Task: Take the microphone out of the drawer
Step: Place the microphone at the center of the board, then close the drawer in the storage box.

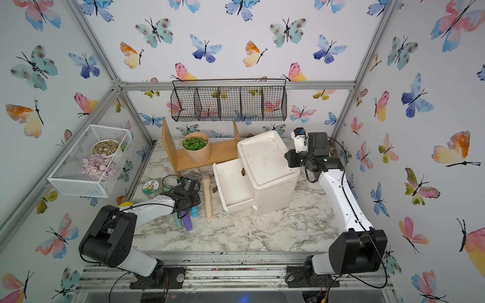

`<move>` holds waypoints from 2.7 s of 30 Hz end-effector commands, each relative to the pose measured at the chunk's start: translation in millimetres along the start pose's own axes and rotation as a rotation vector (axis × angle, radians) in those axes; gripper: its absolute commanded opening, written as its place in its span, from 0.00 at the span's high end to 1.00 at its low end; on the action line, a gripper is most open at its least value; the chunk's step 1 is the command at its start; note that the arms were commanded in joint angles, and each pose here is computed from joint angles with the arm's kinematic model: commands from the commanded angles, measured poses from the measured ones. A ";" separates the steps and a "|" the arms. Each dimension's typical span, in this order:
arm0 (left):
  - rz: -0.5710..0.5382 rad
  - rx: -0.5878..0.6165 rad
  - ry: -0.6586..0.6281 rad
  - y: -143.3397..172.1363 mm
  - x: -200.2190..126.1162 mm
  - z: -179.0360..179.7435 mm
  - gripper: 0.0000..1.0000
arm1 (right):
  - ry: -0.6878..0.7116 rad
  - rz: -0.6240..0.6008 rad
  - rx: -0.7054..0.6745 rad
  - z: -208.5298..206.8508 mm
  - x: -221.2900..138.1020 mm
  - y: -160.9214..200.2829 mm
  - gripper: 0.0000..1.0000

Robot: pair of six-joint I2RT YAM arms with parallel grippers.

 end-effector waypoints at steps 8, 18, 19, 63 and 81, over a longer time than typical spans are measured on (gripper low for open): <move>0.065 -0.011 -0.015 12.5 12.8 6.4 0.55 | -0.013 -0.002 0.080 -1.3 -1.4 0.3 0.91; 0.062 -0.009 -0.010 8.9 6.5 4.0 0.46 | -0.013 -0.002 0.079 -1.2 -1.7 0.6 0.91; 0.060 -0.006 -0.004 7.4 4.0 2.7 0.46 | -0.013 -0.002 0.078 -1.2 -1.7 0.5 0.91; 0.180 -0.101 0.803 8.6 -91.8 -76.0 1.00 | -0.030 -0.006 0.083 0.7 -3.1 -4.5 0.91; 0.255 -0.043 0.912 22.3 -80.1 -149.9 1.00 | -0.041 -0.005 0.089 1.7 -1.6 -1.3 0.91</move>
Point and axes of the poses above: each gripper's point midway between its finger pads, its own x axis out along the fingers, its own z axis along the line the jaws close on, y = z × x, the point moved 6 cm from there along -x, back along the fingers, and after that the axes turned 7 degrees about -x, right-handed, at the moved point
